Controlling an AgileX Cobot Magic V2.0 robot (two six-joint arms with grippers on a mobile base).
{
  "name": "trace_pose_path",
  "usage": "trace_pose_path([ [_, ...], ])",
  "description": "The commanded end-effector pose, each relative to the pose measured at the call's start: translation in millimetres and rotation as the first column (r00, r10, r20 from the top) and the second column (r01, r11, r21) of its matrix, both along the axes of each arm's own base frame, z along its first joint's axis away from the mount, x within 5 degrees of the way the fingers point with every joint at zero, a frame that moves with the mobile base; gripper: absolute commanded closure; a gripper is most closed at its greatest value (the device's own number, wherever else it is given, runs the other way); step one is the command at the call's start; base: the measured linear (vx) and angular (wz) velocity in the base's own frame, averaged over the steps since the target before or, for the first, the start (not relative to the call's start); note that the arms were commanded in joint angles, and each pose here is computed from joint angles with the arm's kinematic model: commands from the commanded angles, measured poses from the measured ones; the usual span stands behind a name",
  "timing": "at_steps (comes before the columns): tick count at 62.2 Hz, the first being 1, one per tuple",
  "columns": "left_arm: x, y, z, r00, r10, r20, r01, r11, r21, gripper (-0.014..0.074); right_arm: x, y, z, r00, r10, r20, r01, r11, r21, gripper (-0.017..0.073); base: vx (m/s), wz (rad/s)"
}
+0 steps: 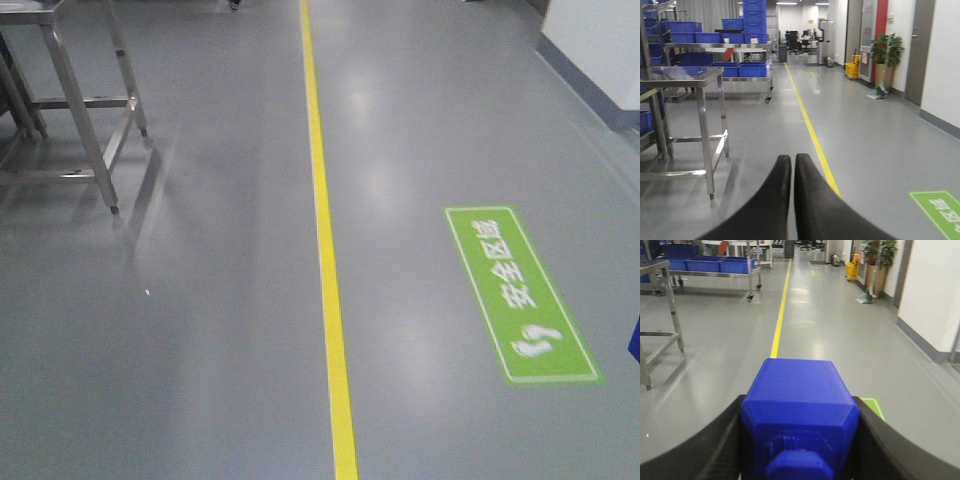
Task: Pour parts from conveyor to right shelf
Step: 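Drive the base away from the conveyor holding the block, then drive along the yellow floor line toward the bin shelves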
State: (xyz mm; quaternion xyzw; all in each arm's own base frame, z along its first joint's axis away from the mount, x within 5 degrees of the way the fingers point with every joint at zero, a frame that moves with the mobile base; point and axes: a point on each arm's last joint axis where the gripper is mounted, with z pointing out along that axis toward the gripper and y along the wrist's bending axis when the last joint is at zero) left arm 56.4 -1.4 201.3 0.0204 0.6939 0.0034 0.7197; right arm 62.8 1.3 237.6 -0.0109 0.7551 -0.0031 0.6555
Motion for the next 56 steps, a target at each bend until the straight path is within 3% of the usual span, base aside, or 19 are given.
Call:
trace_pose_path([
  [1,0.0,0.0,-2.9,0.999,-0.001,0.054,0.002,1.000,-0.010,0.0600,0.4,-0.7,17.0,0.995,-0.006,0.099,0.007,1.000,-0.009,0.0568,0.74,0.29],
  [23,0.0,0.0,-2.9,0.999,-0.001,0.054,0.002,1.000,-0.010,0.0600,0.4,-0.6,16.9,0.995,-0.005,0.098,0.006,1.000,-0.009,0.0568,0.76,0.17],
  [56,0.0,0.0,-2.9,0.999,-0.001,0.054,0.002,1.000,-0.010,0.0600,0.4,-0.7,16.9,0.995,-0.006,0.098,0.007,1.000,-0.009,0.0568,0.84,-0.11],
])
